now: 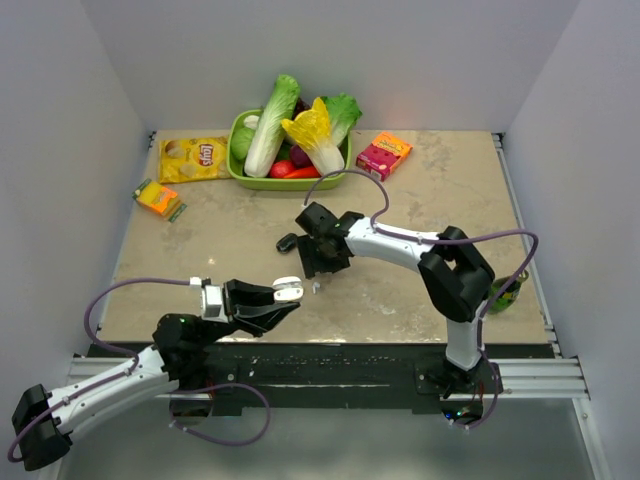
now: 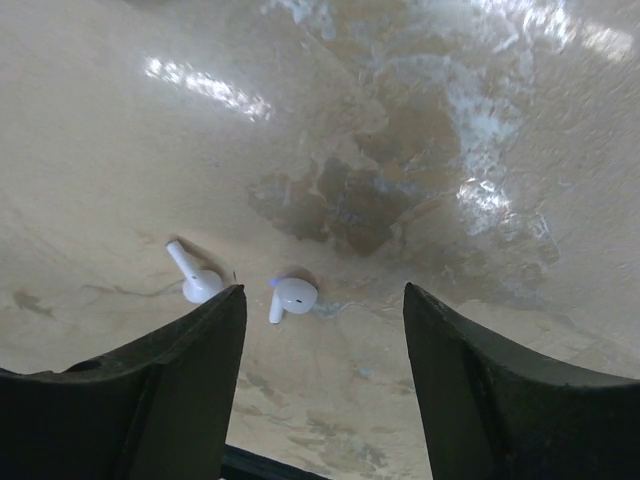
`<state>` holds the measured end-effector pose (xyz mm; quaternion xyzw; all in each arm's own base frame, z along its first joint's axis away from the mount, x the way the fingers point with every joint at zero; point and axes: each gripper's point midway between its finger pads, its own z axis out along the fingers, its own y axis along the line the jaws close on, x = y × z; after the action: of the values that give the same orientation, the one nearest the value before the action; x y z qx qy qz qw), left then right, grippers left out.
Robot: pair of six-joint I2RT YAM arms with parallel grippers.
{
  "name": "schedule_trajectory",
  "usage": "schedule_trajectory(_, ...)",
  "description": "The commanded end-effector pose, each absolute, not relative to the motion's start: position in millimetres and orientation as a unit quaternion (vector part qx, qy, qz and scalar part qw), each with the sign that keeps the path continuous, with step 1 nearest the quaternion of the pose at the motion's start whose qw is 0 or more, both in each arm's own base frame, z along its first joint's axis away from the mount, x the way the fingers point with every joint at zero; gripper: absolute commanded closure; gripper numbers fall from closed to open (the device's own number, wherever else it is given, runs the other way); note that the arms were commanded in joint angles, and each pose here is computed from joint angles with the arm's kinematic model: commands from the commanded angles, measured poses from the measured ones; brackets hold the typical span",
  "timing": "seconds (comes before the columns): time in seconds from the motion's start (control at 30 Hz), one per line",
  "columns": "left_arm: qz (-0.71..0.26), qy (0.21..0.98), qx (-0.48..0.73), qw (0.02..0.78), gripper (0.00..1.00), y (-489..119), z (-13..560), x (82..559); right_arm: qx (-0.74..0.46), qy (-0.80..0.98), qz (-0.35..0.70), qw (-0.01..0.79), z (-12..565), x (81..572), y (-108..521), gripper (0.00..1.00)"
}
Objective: Insert the wireless bluetooth earbuds into the charging case
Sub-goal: Pick up the earbud from the center of the board.
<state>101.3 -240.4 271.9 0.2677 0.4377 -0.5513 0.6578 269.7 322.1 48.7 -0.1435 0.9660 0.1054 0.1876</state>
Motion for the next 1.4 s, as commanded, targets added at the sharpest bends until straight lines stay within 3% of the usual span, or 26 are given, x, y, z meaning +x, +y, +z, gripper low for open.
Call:
schedule_trajectory(0.0,-0.547,0.483,0.273,0.626,1.00,-242,208,100,-0.134,0.974,0.104,0.153,50,259,319,0.38)
schedule_trajectory(0.27,-0.551,0.484,0.276,0.621,1.00,-242,206,98,-0.125,0.976,0.099,0.146,42,254,322,0.49)
schedule_trajectory(0.7,-0.556,0.478,0.277,0.621,1.00,-241,207,95,-0.126,0.976,0.104,0.147,33,250,343,0.47)
schedule_trajectory(1.37,-0.553,0.484,0.275,0.619,1.00,-241,203,97,-0.121,0.980,0.050,0.153,14,249,321,0.53)
